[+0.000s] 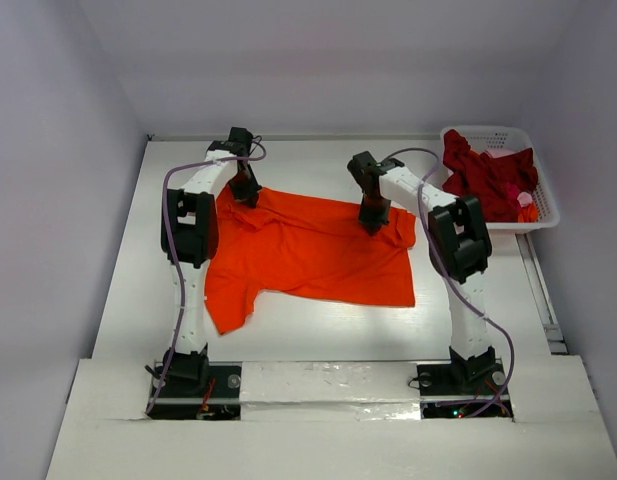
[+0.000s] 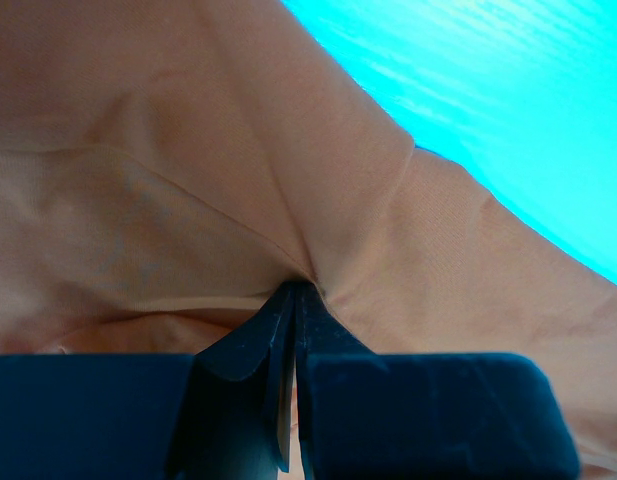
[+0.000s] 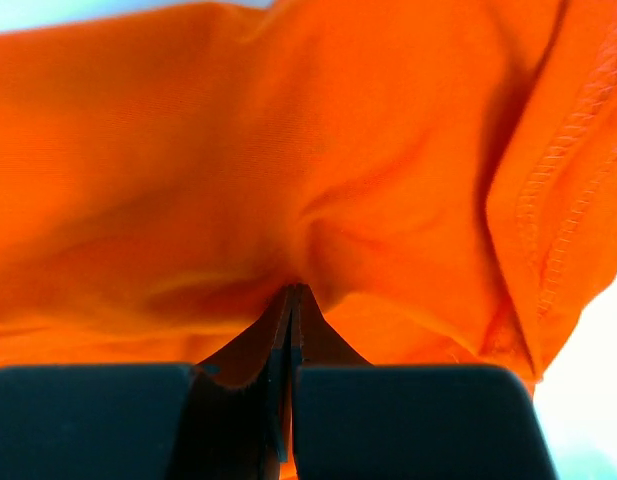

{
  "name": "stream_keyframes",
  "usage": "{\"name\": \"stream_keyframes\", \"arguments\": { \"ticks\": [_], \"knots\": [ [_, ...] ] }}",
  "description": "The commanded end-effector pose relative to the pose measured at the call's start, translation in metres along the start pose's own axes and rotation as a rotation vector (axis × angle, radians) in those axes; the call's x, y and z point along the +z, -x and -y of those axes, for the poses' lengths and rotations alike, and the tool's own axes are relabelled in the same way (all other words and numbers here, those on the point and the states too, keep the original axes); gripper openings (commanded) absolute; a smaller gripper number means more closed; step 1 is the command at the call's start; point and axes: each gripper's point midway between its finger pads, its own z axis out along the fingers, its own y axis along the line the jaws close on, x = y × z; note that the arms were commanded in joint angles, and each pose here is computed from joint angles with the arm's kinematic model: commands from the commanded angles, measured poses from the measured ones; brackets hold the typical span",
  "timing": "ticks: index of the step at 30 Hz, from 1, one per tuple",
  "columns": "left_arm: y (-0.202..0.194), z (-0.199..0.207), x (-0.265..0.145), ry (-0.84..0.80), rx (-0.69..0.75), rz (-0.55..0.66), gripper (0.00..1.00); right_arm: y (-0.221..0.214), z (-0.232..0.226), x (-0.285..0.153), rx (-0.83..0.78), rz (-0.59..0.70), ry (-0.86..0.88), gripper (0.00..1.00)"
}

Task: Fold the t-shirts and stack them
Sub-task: Fold the tshirt

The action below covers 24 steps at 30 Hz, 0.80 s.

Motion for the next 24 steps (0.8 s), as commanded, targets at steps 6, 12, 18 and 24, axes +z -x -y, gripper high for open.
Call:
{"name": "stream_keyframes", "arguments": {
  "ticks": [6, 12, 18, 24],
  "knots": [
    [-0.01, -0.017, 0.015, 0.04, -0.001, -0.04, 0.0, -0.024, 0.002, 0.024, 0.009, -0.078, -0.016, 0.0],
    [-0.01, -0.016, 0.014, 0.033, -0.001, -0.039, 0.0, -0.042, 0.009, 0.038, 0.034, -0.13, -0.027, 0.0],
    [-0.009, -0.015, 0.012, 0.029, -0.001, -0.036, 0.0, -0.044, 0.024, 0.047, 0.064, -0.147, -0.049, 0.0],
    [-0.011, -0.015, 0.016, 0.028, -0.001, -0.045, 0.0, -0.039, 0.034, 0.05, 0.099, -0.15, -0.053, 0.0]
  ]
}}
